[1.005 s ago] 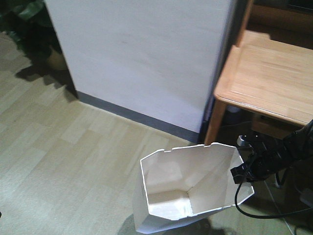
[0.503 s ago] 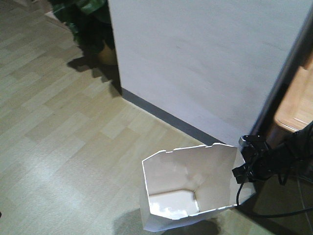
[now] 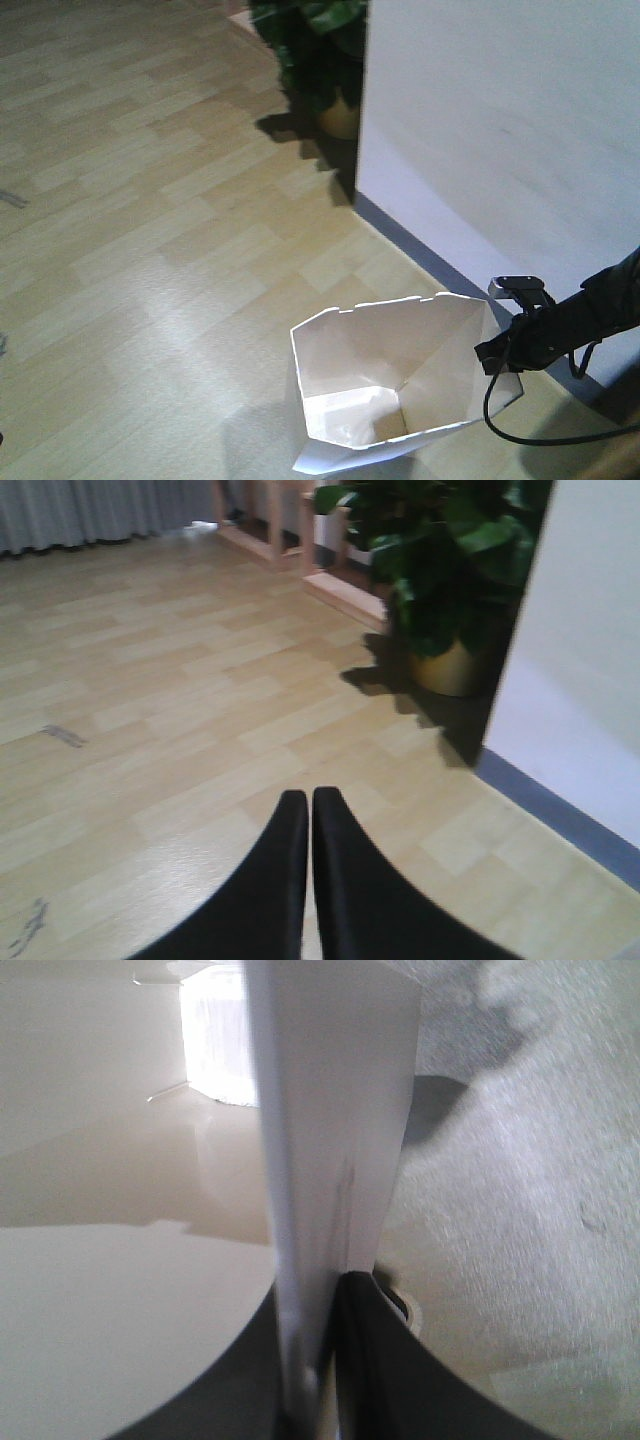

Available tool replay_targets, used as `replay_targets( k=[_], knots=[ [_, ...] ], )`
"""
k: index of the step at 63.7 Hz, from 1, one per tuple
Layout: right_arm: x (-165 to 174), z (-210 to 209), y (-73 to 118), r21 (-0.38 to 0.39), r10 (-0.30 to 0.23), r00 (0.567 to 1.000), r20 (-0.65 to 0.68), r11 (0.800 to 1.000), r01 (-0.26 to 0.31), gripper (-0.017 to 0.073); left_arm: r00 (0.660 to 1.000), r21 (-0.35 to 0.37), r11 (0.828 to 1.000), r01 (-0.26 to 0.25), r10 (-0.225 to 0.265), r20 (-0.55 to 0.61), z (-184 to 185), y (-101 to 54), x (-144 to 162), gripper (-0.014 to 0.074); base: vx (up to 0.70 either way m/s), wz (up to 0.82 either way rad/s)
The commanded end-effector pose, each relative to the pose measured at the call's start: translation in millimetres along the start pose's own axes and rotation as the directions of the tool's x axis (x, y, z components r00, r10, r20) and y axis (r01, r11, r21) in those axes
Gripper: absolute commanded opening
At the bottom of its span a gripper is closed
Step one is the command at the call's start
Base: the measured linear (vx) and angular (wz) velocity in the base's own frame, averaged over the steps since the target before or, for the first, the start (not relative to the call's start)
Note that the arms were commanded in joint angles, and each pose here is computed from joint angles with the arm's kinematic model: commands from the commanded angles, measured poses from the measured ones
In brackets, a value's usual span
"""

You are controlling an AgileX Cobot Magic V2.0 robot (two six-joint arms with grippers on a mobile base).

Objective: Move trash bin to bedside with robot
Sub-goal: 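Turn the base toward the bed while holding the bin rim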

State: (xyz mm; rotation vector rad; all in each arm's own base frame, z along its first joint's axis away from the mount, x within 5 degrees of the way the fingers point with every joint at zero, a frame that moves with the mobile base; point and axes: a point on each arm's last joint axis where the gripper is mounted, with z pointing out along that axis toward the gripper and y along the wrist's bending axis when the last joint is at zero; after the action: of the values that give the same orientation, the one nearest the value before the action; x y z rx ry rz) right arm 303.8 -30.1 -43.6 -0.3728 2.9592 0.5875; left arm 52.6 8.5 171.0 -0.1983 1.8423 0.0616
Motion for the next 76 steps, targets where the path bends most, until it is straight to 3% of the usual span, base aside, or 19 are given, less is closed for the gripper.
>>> replay_targets(
  k=[1, 43, 76],
  knots=[
    [-17.1, -24.4, 19.1, -0.155, -0.002, 0.997, 0.079, 0.988, 0.014, -0.0005, 0.997, 0.011, 1.000, 0.005, -0.006, 0.076, -0.8, -0.8, -5.4, -0.0006, 0.16, 0.62],
    [-17.1, -24.4, 19.1, -0.155, -0.002, 0.997, 0.079, 0.988, 0.014, -0.0005, 0.997, 0.011, 1.000, 0.005, -0.006, 0.076, -0.8, -0.8, -5.4, -0.0006, 0.17, 0.59],
    [-17.1, -24.4, 19.1, -0.155, -0.002, 0.997, 0.079, 0.988, 0.014, -0.0005, 0.997, 0.011, 1.000, 0.005, -0.006, 0.076, -0.8, -0.8, -5.4, -0.0006, 0.26, 0.28]
  ],
)
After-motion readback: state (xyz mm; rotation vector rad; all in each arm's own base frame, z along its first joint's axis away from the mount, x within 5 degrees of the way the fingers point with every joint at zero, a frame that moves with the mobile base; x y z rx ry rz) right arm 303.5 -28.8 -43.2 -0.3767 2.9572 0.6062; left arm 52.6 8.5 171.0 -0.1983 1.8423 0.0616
